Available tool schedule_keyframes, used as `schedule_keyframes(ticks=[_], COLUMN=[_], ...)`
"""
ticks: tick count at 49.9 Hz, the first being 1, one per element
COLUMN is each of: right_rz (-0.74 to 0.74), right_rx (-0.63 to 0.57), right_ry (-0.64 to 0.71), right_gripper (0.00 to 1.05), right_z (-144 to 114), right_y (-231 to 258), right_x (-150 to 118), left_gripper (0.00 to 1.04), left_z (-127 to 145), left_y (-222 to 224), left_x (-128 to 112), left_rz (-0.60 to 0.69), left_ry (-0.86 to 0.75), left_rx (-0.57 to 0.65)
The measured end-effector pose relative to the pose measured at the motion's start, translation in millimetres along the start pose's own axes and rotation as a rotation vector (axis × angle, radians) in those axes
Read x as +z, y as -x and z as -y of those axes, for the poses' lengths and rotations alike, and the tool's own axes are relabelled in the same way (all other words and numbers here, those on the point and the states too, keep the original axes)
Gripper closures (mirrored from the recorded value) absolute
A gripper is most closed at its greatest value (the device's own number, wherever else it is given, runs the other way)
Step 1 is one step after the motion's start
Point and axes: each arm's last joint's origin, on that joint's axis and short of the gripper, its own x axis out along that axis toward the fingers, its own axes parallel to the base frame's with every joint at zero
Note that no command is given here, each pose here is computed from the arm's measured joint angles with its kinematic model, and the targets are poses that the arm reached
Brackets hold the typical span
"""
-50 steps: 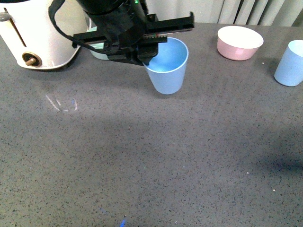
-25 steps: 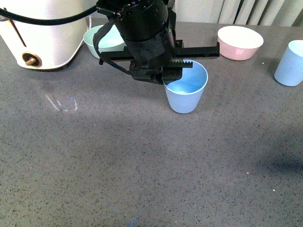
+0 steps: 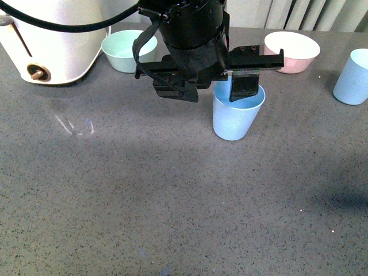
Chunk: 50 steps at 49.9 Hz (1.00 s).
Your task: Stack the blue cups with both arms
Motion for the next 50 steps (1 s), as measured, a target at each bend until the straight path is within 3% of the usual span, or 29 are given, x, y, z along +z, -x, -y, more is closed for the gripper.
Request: schedule_keyframes(ticks=[13,25,26,29,34,43,50], right_rz=[0.000,0.000,0.000,0.000,0.000,0.000,0.000], right_rx=[0.000,0.000,0.000,0.003,0.002,0.000,0.003], right_ry=[0.000,0.000,0.000,0.000,0.000,0.000,0.000], right_gripper=[0.09,0.09,0.09,0.09,0.09,0.09,0.09], right_z=[0,0,0,0,0,0,0], right_y=[0,0,0,0,0,0,0], right_x=[0,0,0,0,0,0,0], left_gripper=[0.07,0.09,0.10,0.23,0.38,0.64,0.84], left_z=[-6,-41,-43,-63,-93,-144,-157], left_y=[37,108,113,134,161,206,209], left_x=[7,12,11,3,-22,-76,-106], left_rz=[0.086,0.330,0.372,0.762,0.984,1.081,1.077], left_ry=[0.031,0.112,0.109,0.054,-0.003,-0.059,-0.074], left_rx=[-0.049,-0.079,-0.061,0.136,0.252,0.336,0.352])
